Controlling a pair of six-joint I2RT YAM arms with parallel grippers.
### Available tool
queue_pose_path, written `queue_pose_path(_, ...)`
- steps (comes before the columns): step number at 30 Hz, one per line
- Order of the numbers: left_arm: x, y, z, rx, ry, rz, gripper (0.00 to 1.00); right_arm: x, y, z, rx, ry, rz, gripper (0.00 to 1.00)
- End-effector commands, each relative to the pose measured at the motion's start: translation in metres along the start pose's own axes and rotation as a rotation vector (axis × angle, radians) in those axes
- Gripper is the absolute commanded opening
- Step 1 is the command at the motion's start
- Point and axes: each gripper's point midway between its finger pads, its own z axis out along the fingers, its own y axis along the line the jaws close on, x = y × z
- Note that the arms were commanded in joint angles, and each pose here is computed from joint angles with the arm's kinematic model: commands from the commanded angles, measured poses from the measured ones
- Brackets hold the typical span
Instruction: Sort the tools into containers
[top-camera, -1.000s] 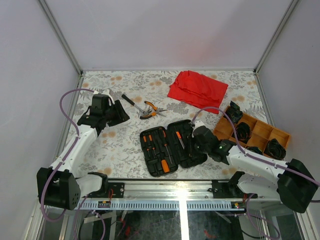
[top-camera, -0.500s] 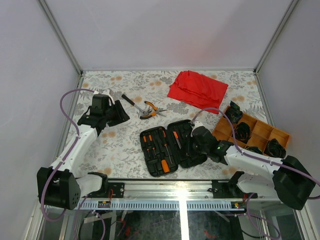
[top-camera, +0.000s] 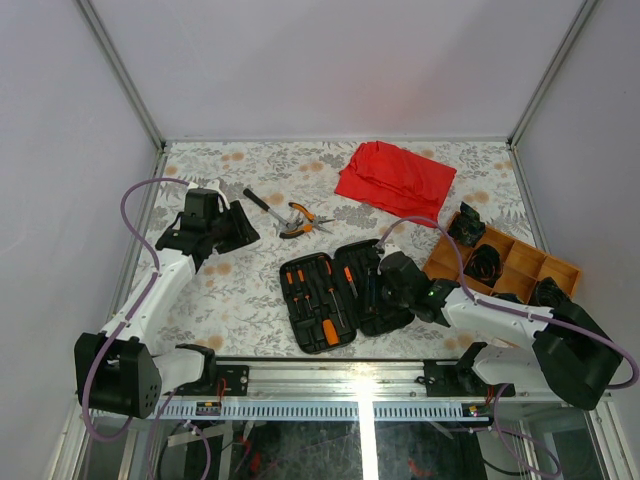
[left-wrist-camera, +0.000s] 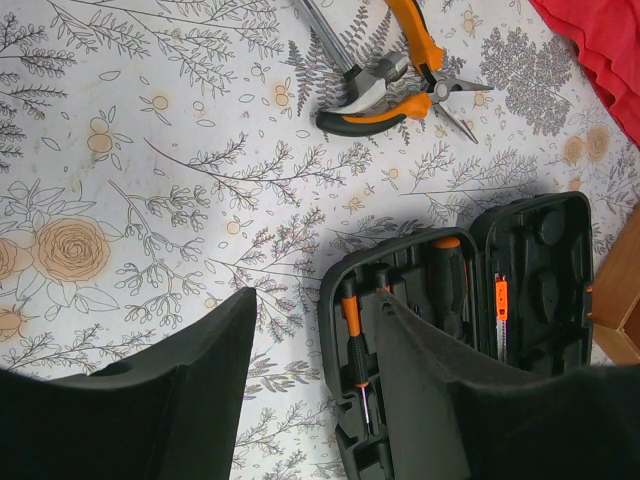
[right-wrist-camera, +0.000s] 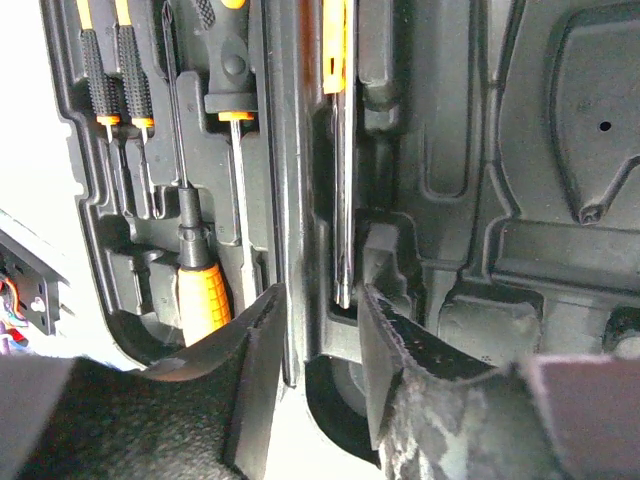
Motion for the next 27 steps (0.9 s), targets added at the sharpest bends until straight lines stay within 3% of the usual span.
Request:
queue_pose_path(1, -0.004, 0.000, 0.003, 0.014, -0.018, 0.017, 0.48, -0.019, 0.017, -0.006, -0.038, -0.052, -0.020, 0.44)
queue_pose_path(5, -0.003, 0.000, 0.003, 0.014, -0.018, 0.018, 0.49, -0.029, 0.012, -0.011, 0.010, -0.080, -0.061, 0.44)
queue_pose_path(14, -0.003, 0.001, 0.004, 0.012, -0.016, 0.016, 0.48, -0.051, 0.015, -0.016, 0.058, -0.112, -0.171, 0.30)
queue_pose_path(27, -0.002, 0.001, 0.004, 0.013, -0.012, 0.013, 0.48, -0.052, 0.010, 0.012, 0.091, 0.015, -0.233, 0.17)
